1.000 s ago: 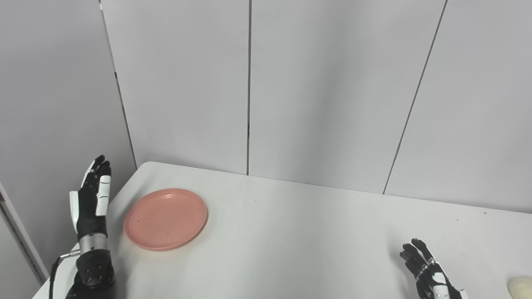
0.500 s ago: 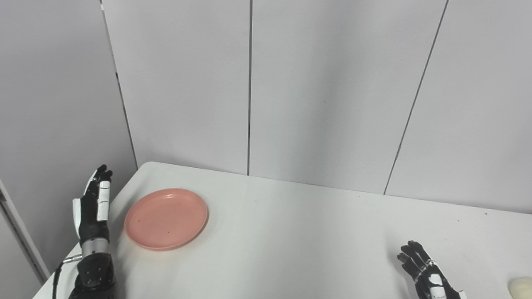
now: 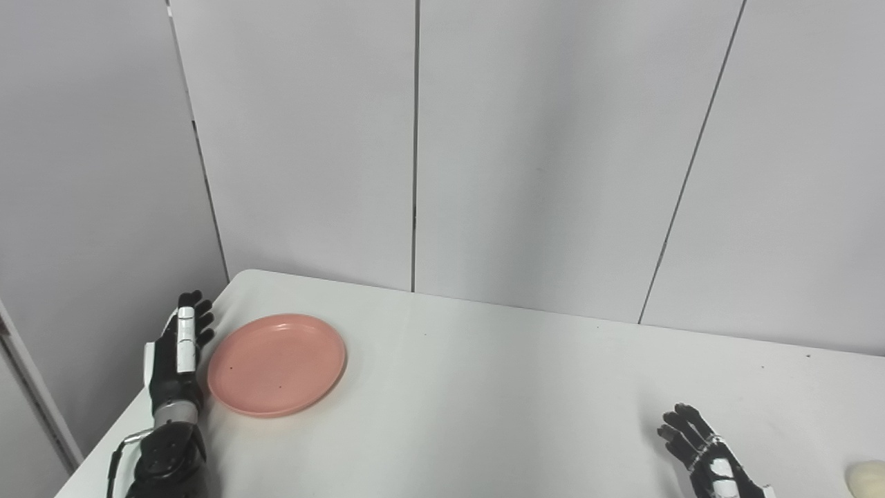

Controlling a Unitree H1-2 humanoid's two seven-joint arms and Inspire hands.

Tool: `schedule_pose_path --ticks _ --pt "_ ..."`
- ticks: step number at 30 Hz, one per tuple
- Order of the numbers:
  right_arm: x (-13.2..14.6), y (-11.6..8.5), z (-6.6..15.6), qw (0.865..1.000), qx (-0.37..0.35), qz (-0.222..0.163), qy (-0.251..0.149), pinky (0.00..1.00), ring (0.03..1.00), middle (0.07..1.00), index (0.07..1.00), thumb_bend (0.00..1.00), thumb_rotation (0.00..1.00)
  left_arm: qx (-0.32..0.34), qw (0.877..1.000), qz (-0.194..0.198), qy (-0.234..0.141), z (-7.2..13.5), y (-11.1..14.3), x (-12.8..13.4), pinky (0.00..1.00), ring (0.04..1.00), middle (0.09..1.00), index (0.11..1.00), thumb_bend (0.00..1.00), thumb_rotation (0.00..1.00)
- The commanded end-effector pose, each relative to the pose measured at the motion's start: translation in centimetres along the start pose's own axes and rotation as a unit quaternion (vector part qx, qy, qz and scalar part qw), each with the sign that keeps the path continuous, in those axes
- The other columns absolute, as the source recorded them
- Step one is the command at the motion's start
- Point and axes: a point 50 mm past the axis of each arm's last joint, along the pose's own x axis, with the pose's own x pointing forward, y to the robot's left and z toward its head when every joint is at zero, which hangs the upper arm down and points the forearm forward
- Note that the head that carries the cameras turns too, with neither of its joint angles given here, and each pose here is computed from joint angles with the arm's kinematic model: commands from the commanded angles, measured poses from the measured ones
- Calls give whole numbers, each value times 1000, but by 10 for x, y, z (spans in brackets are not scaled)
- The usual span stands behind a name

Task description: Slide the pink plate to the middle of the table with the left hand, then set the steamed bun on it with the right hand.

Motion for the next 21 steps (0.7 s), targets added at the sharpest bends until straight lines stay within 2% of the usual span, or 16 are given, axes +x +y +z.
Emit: schedule_pose_path --ticks 1,12,21 --pt "-30 -5 -24 999 -1 -10 48 875 824 833 836 703 937 0 1000 -19 -15 22 -1 11 904 866 822 813 756 955" --pt "-29 -4 -23 999 -4 -11 46 884 827 838 845 695 937 3 999 -30 9 23 -4 9 893 849 802 789 771 921" --pt "-29 -2 -22 999 -4 -6 46 885 820 828 841 691 949 36 998 -56 1 22 -17 5 950 841 780 793 789 927"
